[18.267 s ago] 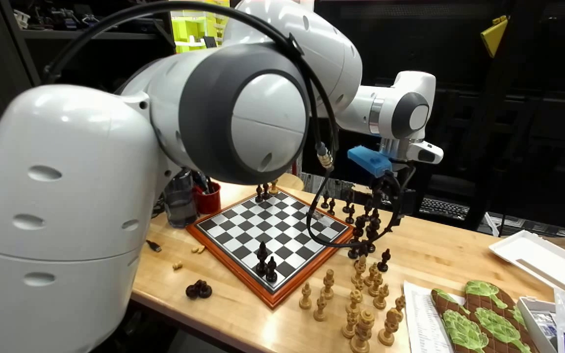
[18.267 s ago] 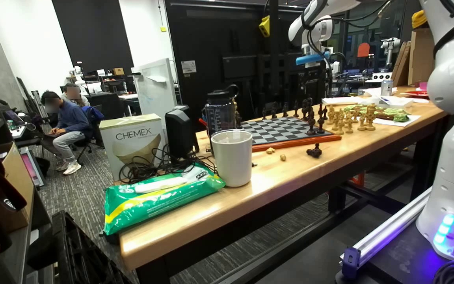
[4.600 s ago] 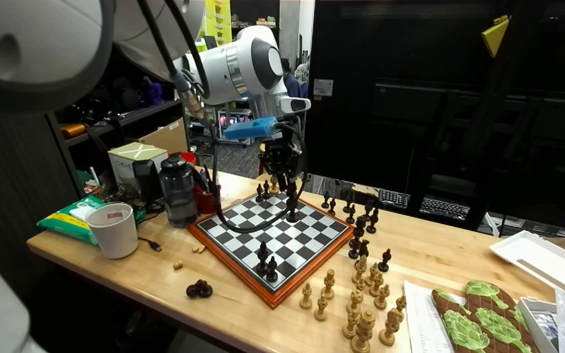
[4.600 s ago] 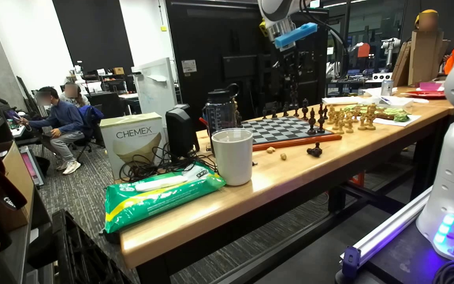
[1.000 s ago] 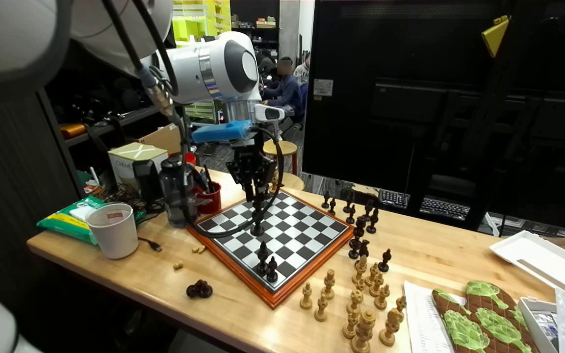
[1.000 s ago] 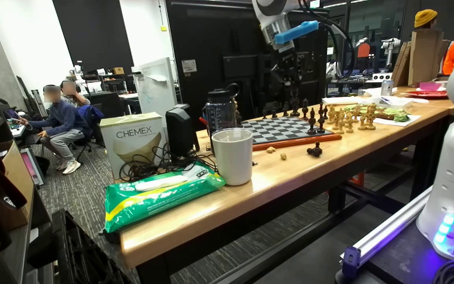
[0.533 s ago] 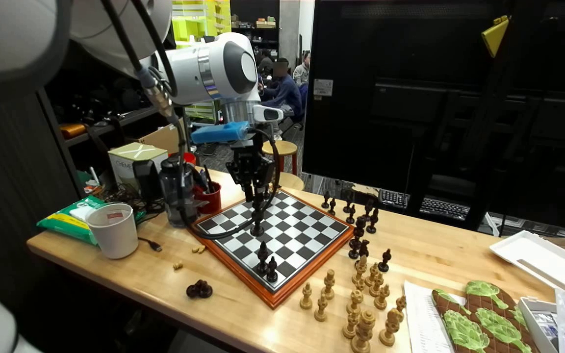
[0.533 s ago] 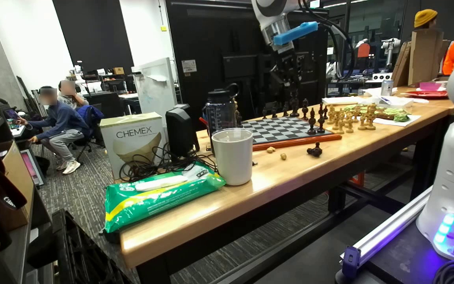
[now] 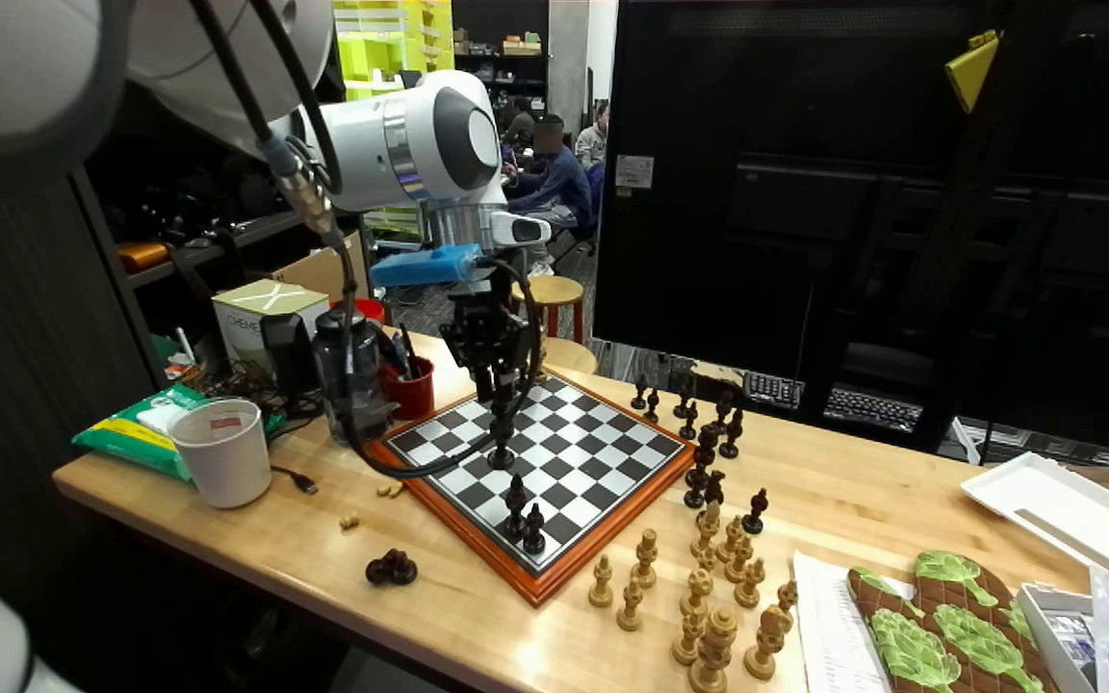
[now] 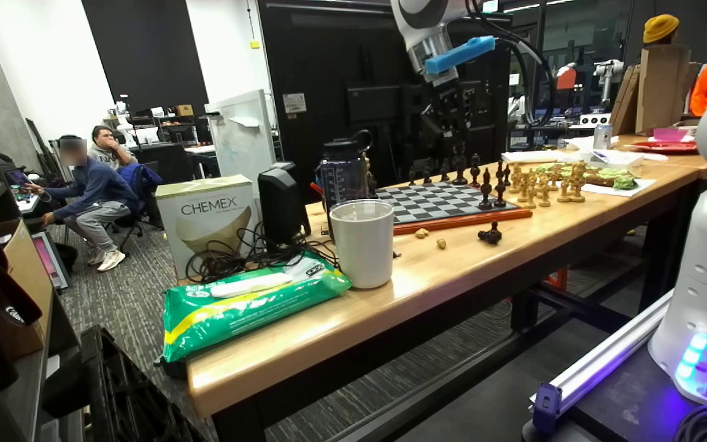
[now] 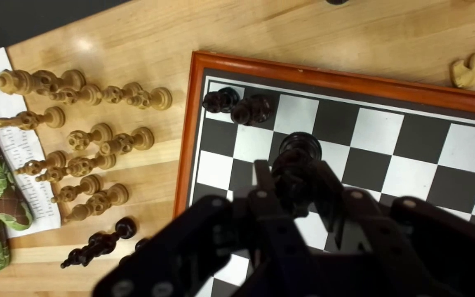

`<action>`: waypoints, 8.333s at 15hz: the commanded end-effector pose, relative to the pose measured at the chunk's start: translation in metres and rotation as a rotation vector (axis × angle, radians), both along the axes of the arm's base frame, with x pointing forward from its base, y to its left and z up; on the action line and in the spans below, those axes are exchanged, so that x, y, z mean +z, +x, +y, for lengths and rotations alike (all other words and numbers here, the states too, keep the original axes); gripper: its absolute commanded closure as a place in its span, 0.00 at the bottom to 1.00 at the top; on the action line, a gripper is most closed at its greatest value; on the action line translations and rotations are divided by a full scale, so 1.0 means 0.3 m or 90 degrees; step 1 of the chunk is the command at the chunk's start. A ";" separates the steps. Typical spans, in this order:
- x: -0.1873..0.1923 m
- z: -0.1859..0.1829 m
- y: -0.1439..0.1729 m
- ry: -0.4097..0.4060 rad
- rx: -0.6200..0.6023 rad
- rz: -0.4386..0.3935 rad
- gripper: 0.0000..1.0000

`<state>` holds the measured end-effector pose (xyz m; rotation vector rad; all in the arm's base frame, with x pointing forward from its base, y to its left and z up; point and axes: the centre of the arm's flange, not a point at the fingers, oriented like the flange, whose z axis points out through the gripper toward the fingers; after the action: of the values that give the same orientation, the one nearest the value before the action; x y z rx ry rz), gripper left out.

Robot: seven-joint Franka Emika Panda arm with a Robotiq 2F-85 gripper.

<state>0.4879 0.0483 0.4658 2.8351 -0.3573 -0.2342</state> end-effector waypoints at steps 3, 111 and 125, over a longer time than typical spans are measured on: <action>-0.015 0.043 -0.085 0.002 -0.017 -0.017 0.93; 0.088 0.096 -0.235 0.076 0.013 -0.014 0.00; 0.204 0.118 -0.255 0.120 -0.018 -0.061 0.00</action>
<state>0.4113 0.0836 0.5271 3.0366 -0.4166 -0.1443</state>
